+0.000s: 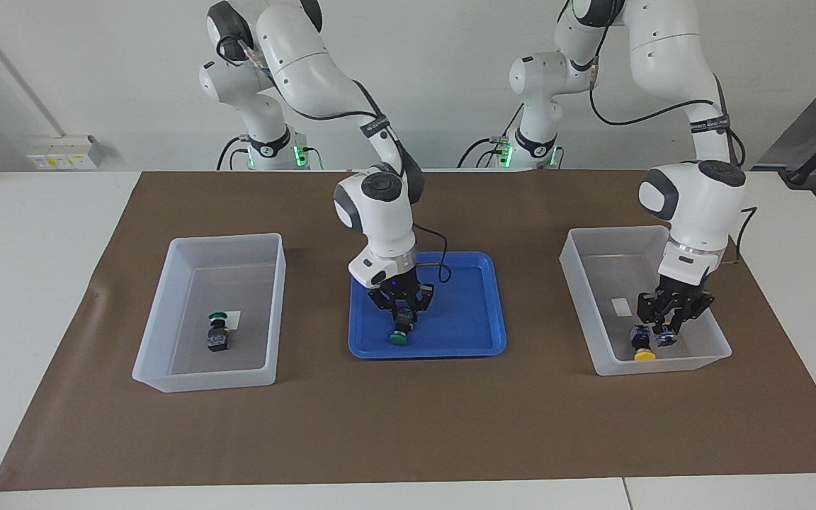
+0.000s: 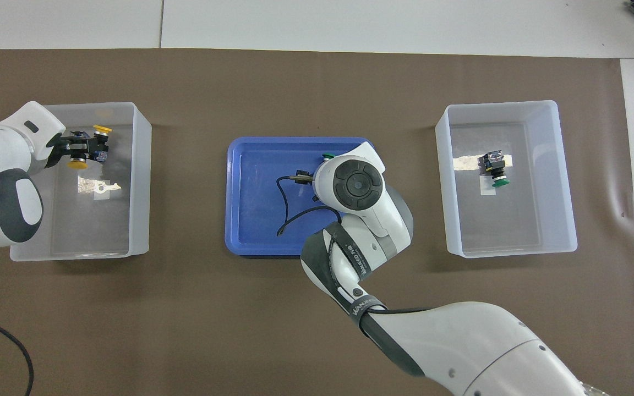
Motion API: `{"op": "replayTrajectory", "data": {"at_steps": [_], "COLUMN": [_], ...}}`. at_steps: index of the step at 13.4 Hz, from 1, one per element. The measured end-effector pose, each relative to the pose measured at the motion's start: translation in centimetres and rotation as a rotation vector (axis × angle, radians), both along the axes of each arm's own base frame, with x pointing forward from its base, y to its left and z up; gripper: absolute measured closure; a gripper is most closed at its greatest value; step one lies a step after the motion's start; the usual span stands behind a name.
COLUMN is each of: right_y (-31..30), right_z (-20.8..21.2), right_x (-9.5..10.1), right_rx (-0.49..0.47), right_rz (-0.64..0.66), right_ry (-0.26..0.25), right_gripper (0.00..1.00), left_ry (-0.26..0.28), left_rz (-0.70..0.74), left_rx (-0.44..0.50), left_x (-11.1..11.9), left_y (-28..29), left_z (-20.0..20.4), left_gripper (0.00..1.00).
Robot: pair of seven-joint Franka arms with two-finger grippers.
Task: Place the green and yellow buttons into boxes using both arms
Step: 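Grasp a green button in the tray with the right gripper, then place the green button in the right bin and open the right gripper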
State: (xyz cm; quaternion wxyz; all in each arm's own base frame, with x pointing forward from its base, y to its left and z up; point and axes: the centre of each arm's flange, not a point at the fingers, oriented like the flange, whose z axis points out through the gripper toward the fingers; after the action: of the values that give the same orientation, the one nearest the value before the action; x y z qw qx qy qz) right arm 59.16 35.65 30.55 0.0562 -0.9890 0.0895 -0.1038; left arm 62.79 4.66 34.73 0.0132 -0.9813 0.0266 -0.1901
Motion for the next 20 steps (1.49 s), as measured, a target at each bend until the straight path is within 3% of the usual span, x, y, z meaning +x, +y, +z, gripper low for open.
{"op": "replayTrajectory", "data": {"at_steps": [3,4,6,8,9,12,14,17,20], "right_y": [-5.1,-7.9,-13.4,-18.6,-21.4,-29.2,-31.9,-33.7,-34.7], "right_z": [6.3,9.2,13.9,15.6,14.9,10.7,8.6,6.5,4.6], "right_x": [2.5,3.1,3.4,3.2,3.1,2.2,0.7,-1.5,-2.4], "right_rx": [-0.034,-0.052,-0.089,-0.133,-0.151,-0.185,-0.161,-0.081,-0.062], "right_rz": [-0.048,-0.042,-0.002,0.076,0.115,0.213,0.261,0.316,0.313], "right_ry": [-0.034,-0.034,-0.014,0.021,0.042,0.135,0.17,0.194,0.174], "right_gripper": [0.58,0.58,0.58,0.58,0.58,0.58,0.58,0.58,0.58], "left_ry": [0.001,0.001,0.001,-0.006,-0.005,0.066,0.115,0.176,0.204], "left_rz": [-0.002,-0.003,-0.006,-0.01,-0.013,-0.058,-0.099,-0.133,-0.134], "left_rx": [0.0,0.0,0.0,0.0,-0.001,-0.008,-0.011,-0.002,0.017], "left_x": [0.0,0.0,0.0,0.0,-0.1,-1.5,-3.4,-6.5,-8.4], "left_y": [-0.1,-0.1,-0.2,-0.4,-0.6,-3.3,-5.7,-7.3,-6.9], "left_z": [-0.1,-0.1,0.0,0.4,1.1,5.1,8.9,14.1,18.9], "left_gripper": [0.31,0.31,0.28,0.06,0.0,0.0,0.0,0.0,0.0]}}
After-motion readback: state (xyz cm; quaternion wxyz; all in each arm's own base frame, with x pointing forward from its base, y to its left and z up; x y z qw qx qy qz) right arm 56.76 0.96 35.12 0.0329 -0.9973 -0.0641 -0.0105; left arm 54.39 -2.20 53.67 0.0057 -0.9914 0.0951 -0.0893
